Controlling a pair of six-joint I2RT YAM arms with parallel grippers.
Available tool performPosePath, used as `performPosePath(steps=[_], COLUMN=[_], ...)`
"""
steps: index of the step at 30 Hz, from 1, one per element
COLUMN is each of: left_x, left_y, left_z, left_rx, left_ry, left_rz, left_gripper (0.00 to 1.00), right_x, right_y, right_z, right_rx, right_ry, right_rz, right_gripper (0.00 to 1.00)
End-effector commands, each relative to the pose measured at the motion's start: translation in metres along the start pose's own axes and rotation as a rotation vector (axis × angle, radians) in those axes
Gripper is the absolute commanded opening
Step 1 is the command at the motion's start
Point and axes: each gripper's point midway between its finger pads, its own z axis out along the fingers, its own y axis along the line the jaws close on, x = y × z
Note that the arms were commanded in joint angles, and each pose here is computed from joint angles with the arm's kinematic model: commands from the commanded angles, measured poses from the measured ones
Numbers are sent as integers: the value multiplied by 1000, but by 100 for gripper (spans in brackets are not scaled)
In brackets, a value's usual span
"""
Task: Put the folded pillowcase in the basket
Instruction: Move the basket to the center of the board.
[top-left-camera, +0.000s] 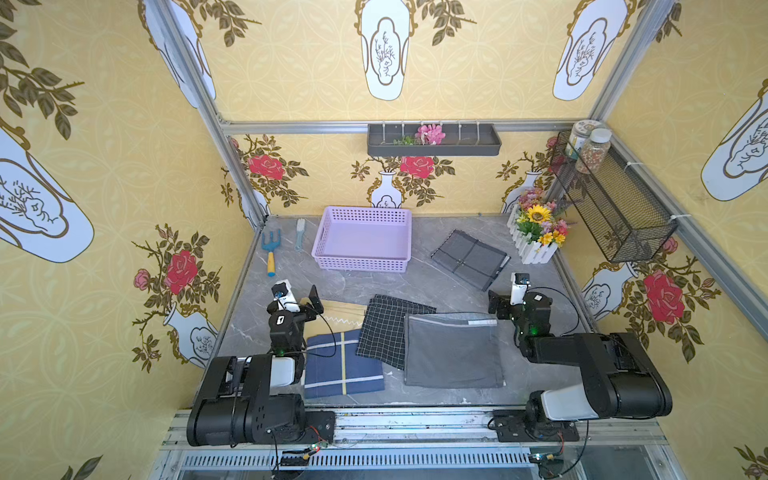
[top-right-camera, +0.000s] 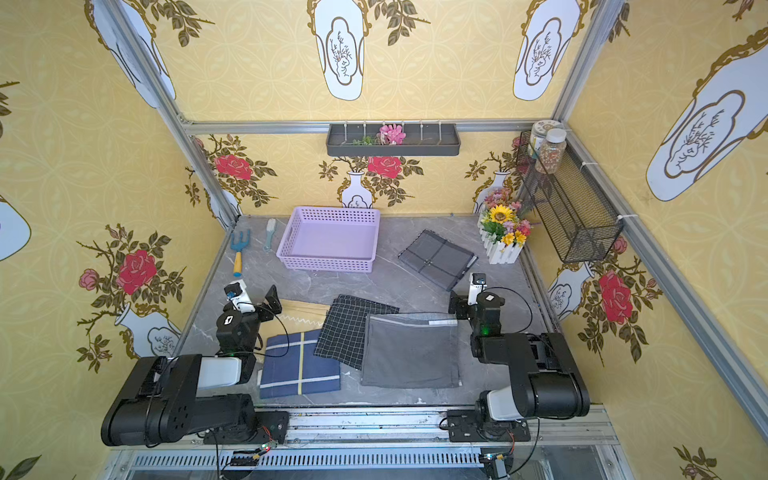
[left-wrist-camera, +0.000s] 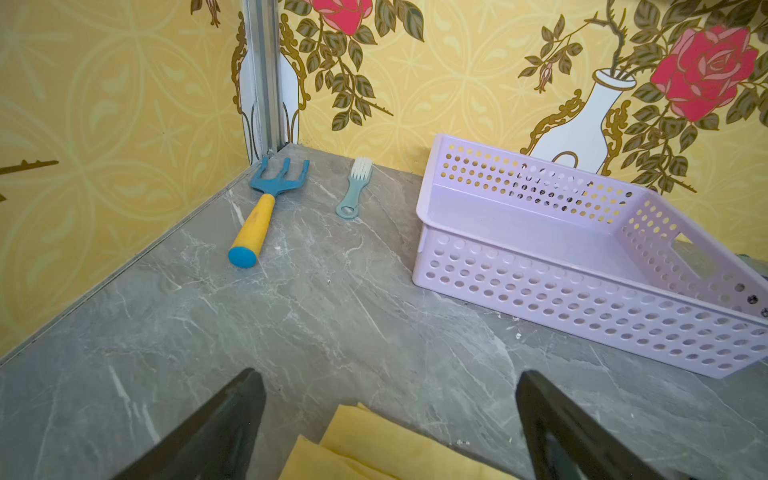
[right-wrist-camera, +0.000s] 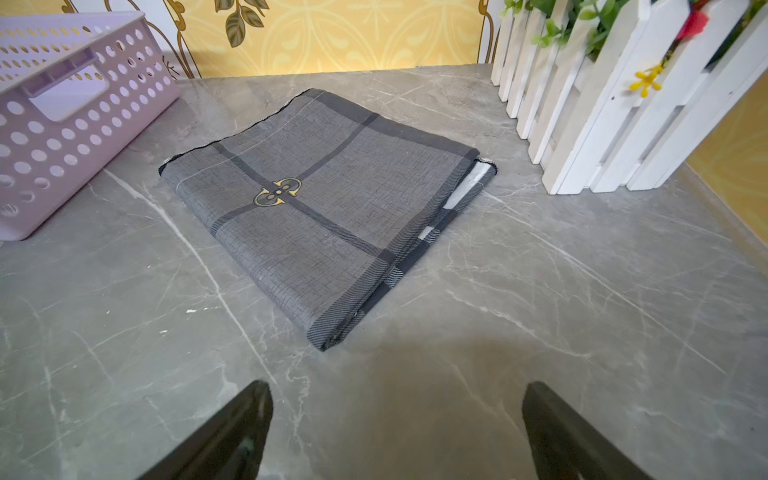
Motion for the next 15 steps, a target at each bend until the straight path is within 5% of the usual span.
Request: performPosePath(steps=[1,15], left_x=[-6,-7], left_y=[1,0], left_z=[-3,-3], left_rx=[10,12], left_ry=[-23,-28], left_rz=[-18,-15], left_gripper=[100,100], right_x=[-10,-10], right_y=[-1,-1], right_z=[0,0], right_rx=[5,4], right_ry=[-37,-37], right_rz=[-12,-12], right_gripper=[97,97])
